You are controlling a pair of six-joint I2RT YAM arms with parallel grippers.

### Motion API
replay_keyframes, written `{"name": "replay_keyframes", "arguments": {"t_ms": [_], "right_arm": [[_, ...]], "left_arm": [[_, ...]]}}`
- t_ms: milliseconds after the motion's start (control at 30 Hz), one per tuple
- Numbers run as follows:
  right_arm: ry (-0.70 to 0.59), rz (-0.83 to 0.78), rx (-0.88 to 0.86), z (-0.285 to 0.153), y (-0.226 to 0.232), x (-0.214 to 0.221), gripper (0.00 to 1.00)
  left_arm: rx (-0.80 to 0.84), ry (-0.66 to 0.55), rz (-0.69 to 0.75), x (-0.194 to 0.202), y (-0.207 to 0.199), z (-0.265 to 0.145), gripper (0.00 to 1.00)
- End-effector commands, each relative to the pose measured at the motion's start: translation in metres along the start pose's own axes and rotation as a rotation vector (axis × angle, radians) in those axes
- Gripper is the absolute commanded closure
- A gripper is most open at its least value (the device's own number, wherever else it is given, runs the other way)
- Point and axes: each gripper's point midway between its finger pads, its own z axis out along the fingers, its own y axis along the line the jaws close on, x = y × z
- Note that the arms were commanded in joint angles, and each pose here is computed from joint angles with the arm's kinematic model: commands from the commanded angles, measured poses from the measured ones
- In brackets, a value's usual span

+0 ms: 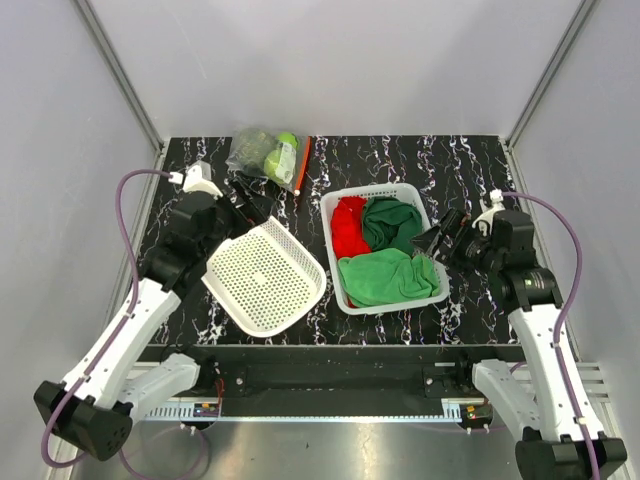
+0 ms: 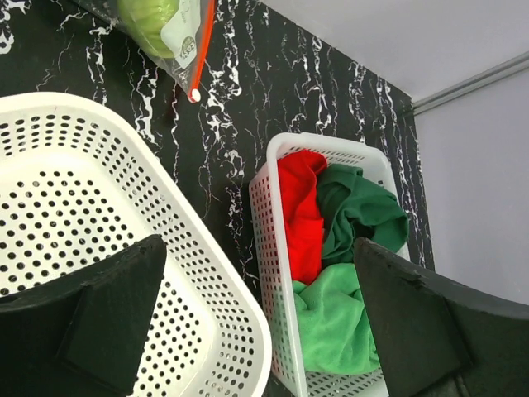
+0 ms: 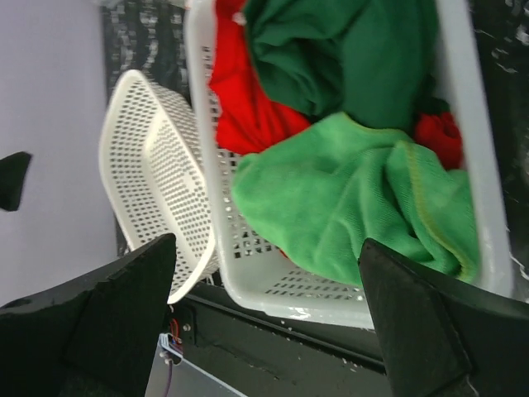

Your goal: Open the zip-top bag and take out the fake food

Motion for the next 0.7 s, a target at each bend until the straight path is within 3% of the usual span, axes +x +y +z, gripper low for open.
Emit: {"name": "replay_keyframes", "arguments": {"t_ms": [0, 133, 167, 233, 300, 333, 400, 533, 667], "right_arm": [[-0.002, 0.008, 0.162, -0.003, -0.018, -0.011, 0.0], [-0.006, 0.016, 0.238, -0.002, -0.024, -0.024, 0.0], [-0.018, 0.007, 0.257, -0.002, -0.024, -0.031, 0.0], [-0.019, -0.017, 0.337, -0.002, -0.037, -0.038, 0.0], [-0.034, -0.069, 0.381, -0.007, -0.036, -0.052, 0.01], [-0.056, -0.083, 0.418, -0.009, -0.041, -0.059, 0.0], [-0.055, -0.11, 0.435, -0.012, -0.039, -0.066, 0.0], [-0.037, -0.14, 0.381, -0.01, -0.027, -0.068, 0.0], [-0.059, -0.21, 0.379, -0.014, -0.022, -0.081, 0.0]], "left_arm": [[-0.022, -0.021, -0.037, -0.016, -0.01, 0.021, 0.01], [-0.07, 0.06, -0.066, -0.002, -0.005, 0.068, 0.01], [-0.066, 0.059, -0.093, -0.012, -0.009, 0.078, 0.03], [-0.102, 0.167, -0.13, 0.01, 0.004, 0.114, 0.05], [-0.087, 0.182, -0.173, -0.004, 0.002, 0.139, 0.12], [-0.142, 0.226, -0.174, 0.011, 0.02, 0.163, 0.13], [-0.173, 0.197, -0.175, -0.004, 0.029, 0.183, 0.14], [-0.299, 0.229, -0.24, 0.007, 0.082, 0.228, 0.16], [-0.287, 0.257, -0.273, 0.012, 0.102, 0.258, 0.18]]}}
